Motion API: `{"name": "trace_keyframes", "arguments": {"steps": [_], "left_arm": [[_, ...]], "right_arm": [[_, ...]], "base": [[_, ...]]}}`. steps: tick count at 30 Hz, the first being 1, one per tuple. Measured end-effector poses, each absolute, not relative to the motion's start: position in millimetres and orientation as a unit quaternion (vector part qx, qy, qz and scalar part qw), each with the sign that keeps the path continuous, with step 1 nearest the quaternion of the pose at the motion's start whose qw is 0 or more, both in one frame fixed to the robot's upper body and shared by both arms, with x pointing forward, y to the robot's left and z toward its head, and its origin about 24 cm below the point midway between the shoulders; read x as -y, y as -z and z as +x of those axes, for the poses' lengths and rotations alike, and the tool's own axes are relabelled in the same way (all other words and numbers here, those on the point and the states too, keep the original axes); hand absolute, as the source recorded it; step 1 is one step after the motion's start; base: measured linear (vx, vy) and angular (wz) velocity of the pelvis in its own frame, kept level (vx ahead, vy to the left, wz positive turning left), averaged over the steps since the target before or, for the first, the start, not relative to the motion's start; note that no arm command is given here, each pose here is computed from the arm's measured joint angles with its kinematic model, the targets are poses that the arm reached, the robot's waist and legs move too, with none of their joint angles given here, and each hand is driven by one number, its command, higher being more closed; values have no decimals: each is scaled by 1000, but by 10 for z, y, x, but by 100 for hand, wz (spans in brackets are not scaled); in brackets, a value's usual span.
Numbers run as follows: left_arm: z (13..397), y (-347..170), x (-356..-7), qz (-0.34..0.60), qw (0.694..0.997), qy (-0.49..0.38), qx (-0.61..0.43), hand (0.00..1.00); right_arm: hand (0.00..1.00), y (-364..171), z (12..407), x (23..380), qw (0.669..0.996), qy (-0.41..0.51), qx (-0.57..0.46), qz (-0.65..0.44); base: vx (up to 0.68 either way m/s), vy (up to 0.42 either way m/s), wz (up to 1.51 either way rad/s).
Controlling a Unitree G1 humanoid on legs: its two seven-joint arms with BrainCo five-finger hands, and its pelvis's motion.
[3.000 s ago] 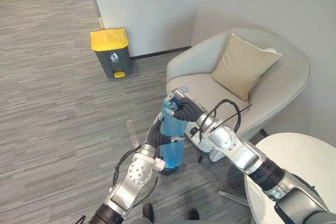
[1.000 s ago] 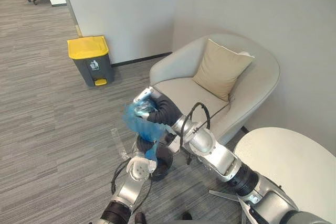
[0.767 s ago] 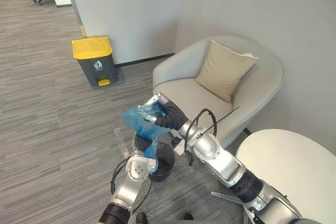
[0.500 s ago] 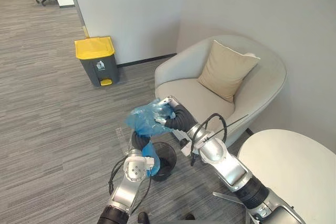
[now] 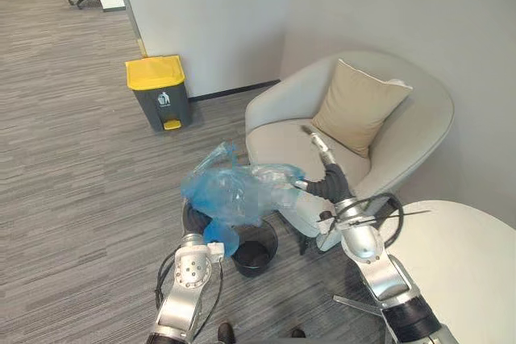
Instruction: Gather rubbish on tea table into small bin, then transfer packed bag to large trash can.
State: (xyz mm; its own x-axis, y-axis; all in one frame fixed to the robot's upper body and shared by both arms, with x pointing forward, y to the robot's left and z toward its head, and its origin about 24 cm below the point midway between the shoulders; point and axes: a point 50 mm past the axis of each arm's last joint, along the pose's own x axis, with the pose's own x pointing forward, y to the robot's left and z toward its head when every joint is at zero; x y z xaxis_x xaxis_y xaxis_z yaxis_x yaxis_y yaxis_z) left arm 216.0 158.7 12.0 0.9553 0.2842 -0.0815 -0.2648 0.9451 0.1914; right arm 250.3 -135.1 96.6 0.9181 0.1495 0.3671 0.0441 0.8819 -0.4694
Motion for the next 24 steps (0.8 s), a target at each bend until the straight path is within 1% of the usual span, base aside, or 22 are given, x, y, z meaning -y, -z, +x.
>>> {"name": "trace_keyframes", "arguments": {"steps": [3,5,7,8,9,10,11,12,16,21,23,24], "left_arm": [[2096,-31,-1634,75,983,-149,-78,100],[2064,86,-1655,67,981,-148,-106,100],[2013,221,-1683,70,978,-143,-136,100],[2000,264,-1693,70,977,-141,-146,100],[1950,389,-1730,66,972,-143,-176,100],[1894,506,-1768,69,966,-144,-204,100],[1869,553,-1782,69,964,-143,-215,100],[1804,669,-1799,67,957,-139,-244,100],[1577,980,-1833,67,934,-133,-324,100],[1336,1216,-1954,61,904,-157,-393,100],[1153,1342,-2043,57,881,-179,-435,100],[1122,1364,-2052,56,876,-182,-443,100]], "right_arm": [[0,-701,2435,1476,966,-6,136,-222],[0,-355,2388,1586,979,7,46,-200],[0,-95,2329,1652,982,14,-20,-188],[0,-32,2317,1667,983,17,-36,-180],[0,147,2265,1704,981,27,-81,-172],[0,312,2202,1724,978,31,-122,-166],[0,378,2174,1726,976,32,-138,-165],[0,556,2087,1735,969,30,-184,-161],[0,998,1799,1757,942,37,-302,-142],[0,1284,1503,1861,909,76,-396,-108],[0,1378,1360,1954,891,111,-432,-88],[0,1387,1345,1965,889,118,-435,-82]], "base": [[23,20,5],[24,16,17],[17,20,13],[13,19,8],[14,13,8],[17,9,8],[28,0,11],[34,-2,9],[43,4,0],[50,-1,-3],[48,-3,-11],[37,-6,-8]]}}
